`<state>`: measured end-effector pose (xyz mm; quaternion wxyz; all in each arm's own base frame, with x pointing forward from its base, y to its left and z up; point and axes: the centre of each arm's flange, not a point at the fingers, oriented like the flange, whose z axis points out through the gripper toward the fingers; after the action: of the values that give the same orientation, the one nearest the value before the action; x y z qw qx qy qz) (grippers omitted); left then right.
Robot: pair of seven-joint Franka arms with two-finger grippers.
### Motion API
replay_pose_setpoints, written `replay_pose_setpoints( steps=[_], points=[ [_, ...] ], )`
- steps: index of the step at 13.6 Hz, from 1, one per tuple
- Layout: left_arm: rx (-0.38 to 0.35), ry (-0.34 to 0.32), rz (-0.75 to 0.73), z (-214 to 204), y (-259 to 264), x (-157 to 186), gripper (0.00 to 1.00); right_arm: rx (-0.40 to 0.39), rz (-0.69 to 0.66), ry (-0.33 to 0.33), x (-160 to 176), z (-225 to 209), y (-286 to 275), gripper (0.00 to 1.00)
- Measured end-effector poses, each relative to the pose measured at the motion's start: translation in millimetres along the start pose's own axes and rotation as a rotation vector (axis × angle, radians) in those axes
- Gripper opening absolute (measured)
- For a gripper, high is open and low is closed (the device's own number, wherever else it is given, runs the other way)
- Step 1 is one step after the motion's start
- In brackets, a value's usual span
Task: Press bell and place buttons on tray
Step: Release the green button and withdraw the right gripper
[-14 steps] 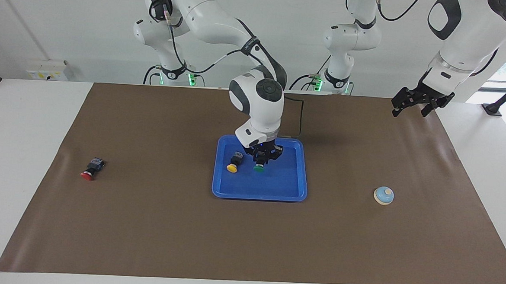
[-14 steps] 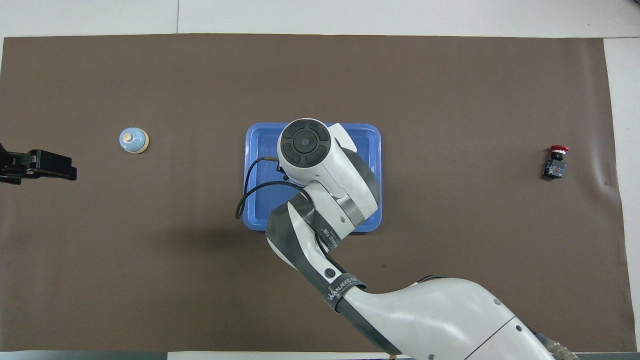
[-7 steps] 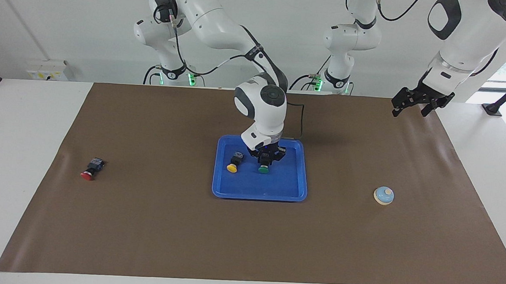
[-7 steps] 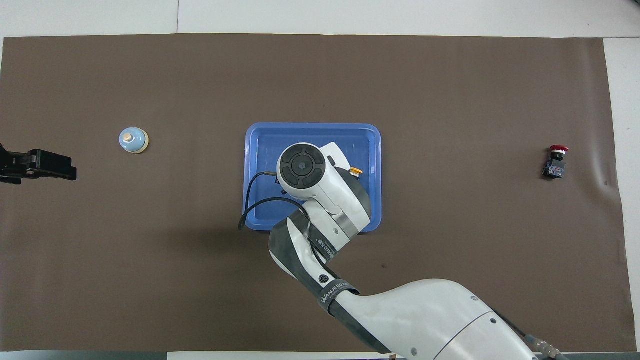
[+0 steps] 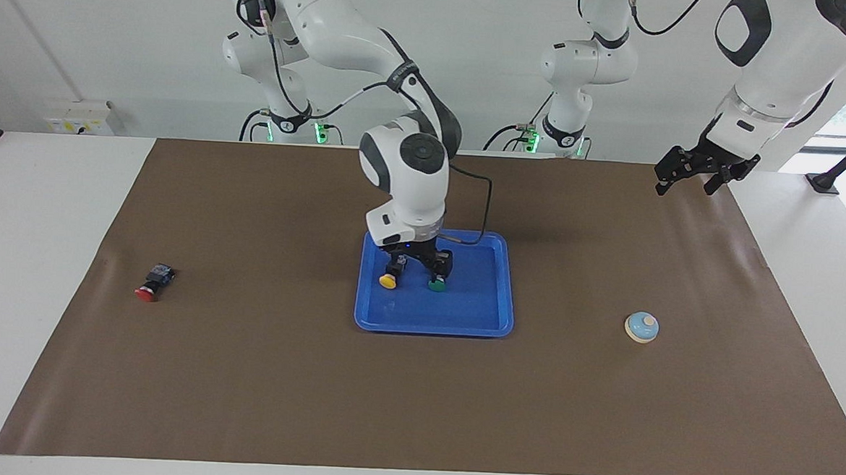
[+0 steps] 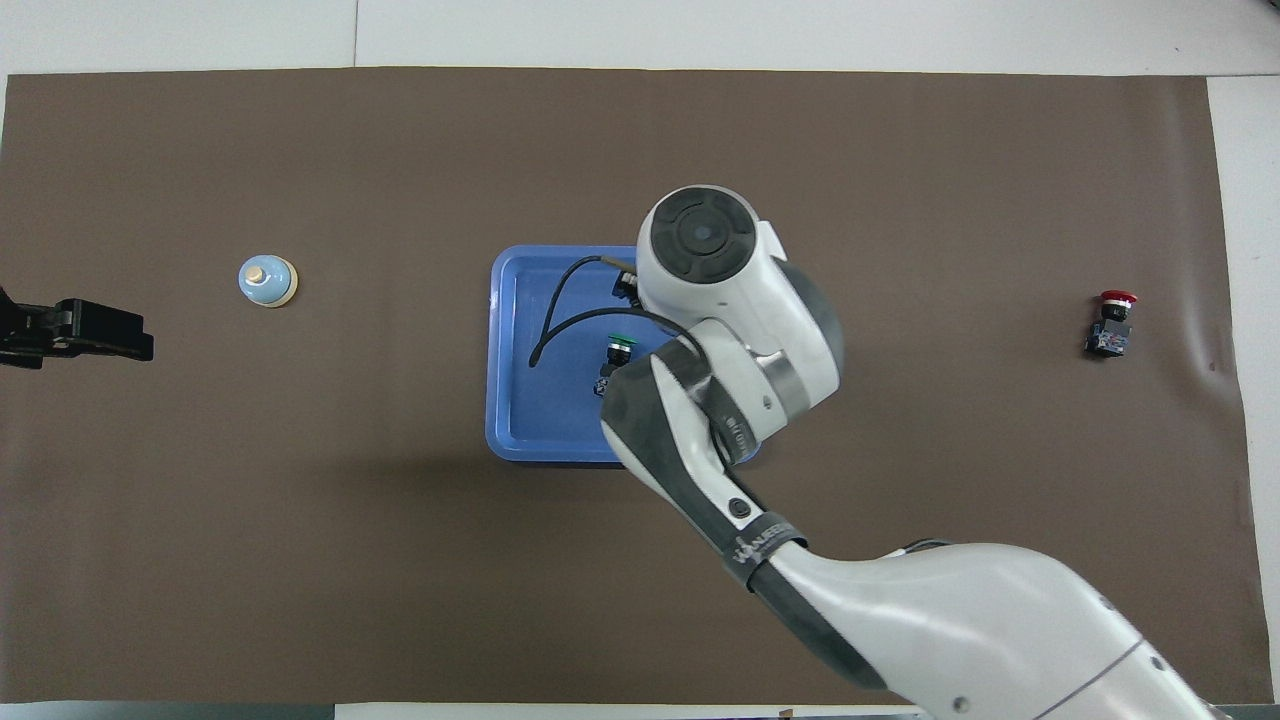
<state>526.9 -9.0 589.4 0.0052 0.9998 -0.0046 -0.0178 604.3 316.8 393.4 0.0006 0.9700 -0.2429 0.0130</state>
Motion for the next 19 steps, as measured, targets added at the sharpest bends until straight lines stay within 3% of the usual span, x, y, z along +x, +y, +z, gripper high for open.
replay_pose_setpoints(
  steps=[4,6,9,15,19],
  points=[
    [0.0,0.0,0.0,0.0,0.0,0.0,1.0,-0.018,-0.081,-0.01,112.5,-50.7,123.9,1.0],
    [0.0,0.0,0.0,0.0,0.0,0.0,1.0,-0.036,-0.141,-0.03,157.8,-43.8,189.6,1.0],
    [0.0,0.0,0.0,0.0,0.0,0.0,1.0,-0.081,-0.19,-0.068,199.6,-17.7,280.9,1.0],
    [0.0,0.0,0.0,0.0,0.0,0.0,1.0,-0.077,-0.216,0.046,219.9,56.9,425.4,1.0],
    [0.0,0.0,0.0,0.0,0.0,0.0,1.0,-0.072,-0.202,0.044,206.1,87.0,446.1,1.0]
  ],
)
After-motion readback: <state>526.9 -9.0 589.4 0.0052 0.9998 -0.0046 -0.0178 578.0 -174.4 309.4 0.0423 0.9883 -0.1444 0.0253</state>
